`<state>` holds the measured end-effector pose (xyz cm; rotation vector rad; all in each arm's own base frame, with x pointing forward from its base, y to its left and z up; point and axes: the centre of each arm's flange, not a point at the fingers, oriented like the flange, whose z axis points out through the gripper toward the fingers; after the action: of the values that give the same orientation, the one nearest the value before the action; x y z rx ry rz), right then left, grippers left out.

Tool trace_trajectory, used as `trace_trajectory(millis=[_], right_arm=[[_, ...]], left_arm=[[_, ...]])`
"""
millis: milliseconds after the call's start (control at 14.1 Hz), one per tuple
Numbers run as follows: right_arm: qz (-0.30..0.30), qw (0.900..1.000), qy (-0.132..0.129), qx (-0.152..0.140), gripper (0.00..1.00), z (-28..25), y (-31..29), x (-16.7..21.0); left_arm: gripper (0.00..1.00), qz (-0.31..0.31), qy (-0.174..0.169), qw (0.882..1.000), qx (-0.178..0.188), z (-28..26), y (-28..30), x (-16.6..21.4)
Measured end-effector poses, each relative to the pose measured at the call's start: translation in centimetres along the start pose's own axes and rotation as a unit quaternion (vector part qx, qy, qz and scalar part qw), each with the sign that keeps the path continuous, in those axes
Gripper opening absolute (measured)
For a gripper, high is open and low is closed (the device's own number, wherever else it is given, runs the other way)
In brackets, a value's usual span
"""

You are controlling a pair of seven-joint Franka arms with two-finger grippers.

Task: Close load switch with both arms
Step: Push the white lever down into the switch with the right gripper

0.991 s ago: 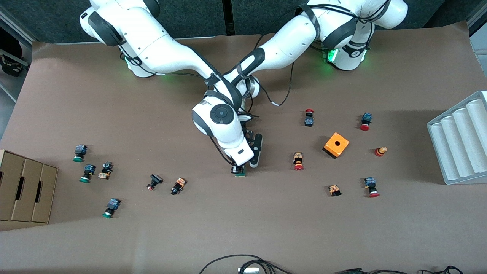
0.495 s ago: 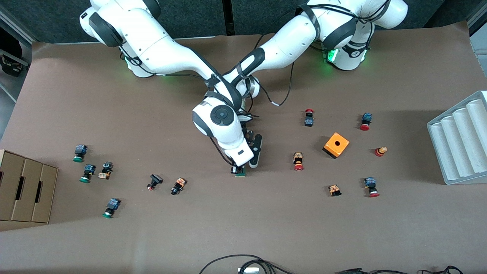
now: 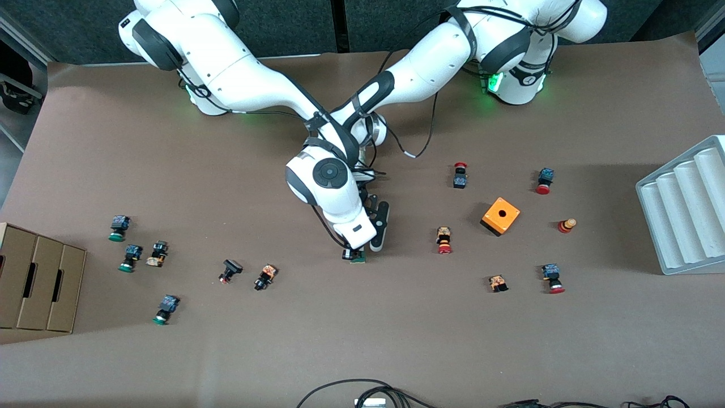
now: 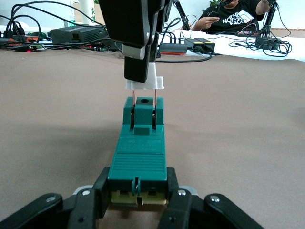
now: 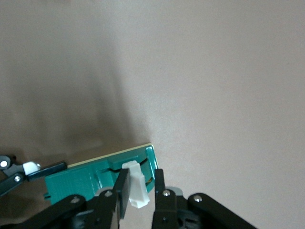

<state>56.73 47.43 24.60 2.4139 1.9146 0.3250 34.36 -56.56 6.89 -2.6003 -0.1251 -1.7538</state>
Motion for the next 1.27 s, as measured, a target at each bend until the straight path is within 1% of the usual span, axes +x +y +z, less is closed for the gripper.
trace_trajectory(millis=[1274], right_arm=[[0.005,1.000,0.007,-0.012,0.27,1.0,0.8,-0.5]], left_arm=[[0.49,0.000,0.000,1.000,0.000,0.0,0.0,0.0]])
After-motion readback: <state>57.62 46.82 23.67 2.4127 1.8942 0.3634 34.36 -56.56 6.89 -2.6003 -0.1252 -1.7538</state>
